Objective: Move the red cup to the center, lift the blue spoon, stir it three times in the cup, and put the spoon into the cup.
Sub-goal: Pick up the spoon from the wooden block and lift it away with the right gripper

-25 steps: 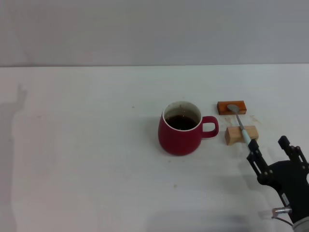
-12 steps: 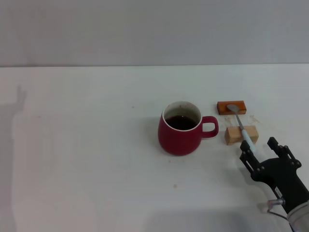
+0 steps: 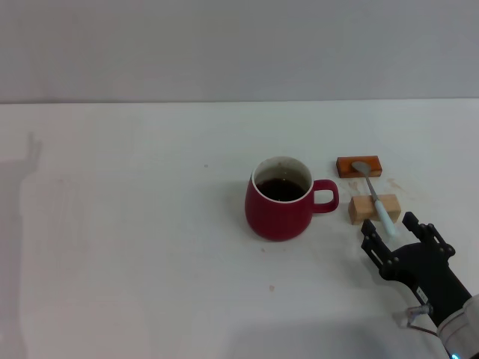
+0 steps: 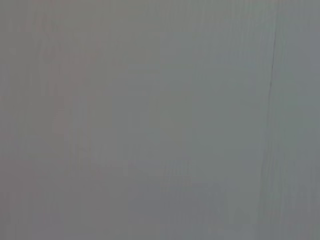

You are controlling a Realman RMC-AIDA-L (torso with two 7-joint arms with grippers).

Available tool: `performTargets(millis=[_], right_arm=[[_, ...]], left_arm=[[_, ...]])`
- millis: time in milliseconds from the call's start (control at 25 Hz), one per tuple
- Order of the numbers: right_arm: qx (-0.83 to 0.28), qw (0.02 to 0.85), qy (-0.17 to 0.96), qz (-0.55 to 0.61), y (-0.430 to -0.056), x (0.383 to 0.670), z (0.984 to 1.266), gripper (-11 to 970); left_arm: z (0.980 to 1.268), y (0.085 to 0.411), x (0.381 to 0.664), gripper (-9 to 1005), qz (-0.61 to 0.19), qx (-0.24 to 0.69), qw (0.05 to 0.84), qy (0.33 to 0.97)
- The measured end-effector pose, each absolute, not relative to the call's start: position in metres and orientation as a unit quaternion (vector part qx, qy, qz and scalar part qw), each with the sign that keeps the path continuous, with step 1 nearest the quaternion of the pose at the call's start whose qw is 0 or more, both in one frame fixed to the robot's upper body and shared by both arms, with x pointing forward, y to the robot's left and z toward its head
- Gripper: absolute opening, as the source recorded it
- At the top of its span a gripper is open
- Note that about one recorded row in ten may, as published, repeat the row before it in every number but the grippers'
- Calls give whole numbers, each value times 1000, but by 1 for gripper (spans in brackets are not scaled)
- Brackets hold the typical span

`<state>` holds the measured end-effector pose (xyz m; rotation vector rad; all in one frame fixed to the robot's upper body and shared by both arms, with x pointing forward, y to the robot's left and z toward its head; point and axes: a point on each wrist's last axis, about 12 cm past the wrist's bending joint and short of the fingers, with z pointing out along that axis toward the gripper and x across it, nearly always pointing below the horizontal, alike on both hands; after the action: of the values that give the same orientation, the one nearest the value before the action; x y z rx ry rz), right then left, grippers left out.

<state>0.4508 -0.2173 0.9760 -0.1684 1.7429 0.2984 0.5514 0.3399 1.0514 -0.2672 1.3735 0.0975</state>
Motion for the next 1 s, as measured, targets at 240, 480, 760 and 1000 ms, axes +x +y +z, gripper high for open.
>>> performTargets(millis=[240,480,760,1000], right_arm=[[-77,632,761,124,-220,453,976,722],[-74,634,760,122,-219,455,977,722],[-73,636,758,125,-213,460,980,722],[-60,630,764,125,-211,465,979,723]], left_arm=[[1053,339,551,862,43,-121,768,628],[1053,339,551,862,42,-121,770,626],[1052,341,546,863,44,-123,773,621],[1053,343,543,862,47,-123,776,616]])
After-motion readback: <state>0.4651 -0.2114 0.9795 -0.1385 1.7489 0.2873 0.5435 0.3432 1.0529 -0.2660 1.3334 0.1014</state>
